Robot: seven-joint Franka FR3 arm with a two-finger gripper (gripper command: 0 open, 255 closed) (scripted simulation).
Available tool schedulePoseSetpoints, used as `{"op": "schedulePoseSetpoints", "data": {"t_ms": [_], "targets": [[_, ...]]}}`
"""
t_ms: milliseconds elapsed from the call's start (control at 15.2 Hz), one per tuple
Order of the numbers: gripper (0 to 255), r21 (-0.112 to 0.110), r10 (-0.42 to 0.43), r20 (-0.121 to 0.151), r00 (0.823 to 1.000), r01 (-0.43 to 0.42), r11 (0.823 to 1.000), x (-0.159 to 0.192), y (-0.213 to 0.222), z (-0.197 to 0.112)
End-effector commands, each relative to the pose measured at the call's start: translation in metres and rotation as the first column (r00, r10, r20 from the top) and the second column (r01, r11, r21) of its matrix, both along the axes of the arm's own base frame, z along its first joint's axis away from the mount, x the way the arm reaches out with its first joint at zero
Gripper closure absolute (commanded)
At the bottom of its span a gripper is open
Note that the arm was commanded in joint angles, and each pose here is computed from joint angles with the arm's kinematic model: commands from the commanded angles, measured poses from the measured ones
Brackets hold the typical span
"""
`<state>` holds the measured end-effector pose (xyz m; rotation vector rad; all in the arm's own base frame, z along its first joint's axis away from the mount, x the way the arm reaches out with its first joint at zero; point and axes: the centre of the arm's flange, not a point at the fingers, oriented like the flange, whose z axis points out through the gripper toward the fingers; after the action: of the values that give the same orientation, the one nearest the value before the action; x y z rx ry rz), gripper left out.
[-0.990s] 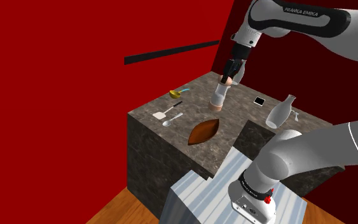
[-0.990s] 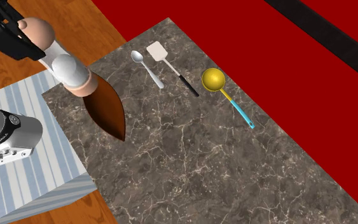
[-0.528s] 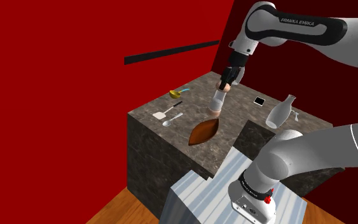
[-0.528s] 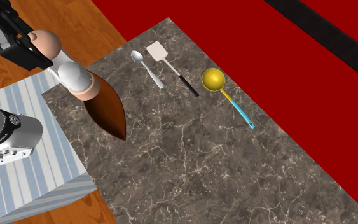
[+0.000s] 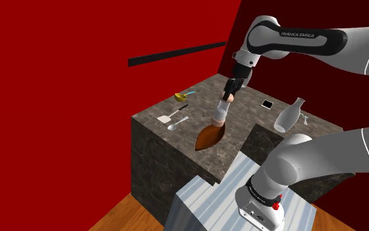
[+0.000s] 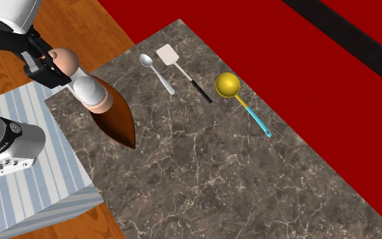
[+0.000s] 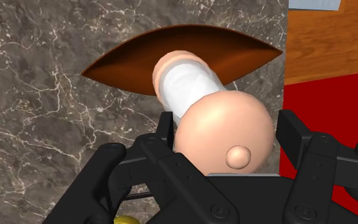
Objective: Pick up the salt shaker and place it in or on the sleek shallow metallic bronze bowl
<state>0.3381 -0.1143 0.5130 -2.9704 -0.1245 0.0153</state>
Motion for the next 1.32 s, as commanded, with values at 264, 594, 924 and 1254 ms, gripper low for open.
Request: {"op": "schedulePoseSetpoints", "data": {"t_ms": [264,594,924,1254], "targets": [[255,0.000,0.000,0.001,1.000,0.000,1.000,0.000,0.000,-0.032],[255,0.000,0.000,0.001,1.000,0.000,1.000,0.000,0.000,-0.058],[255,0.000,0.000,0.001,1.000,0.000,1.000,0.000,0.000,-0.068],[0,0.000,0.000,0.001,1.000,0.000,1.000,0.000,0.000,-0.068]]}}
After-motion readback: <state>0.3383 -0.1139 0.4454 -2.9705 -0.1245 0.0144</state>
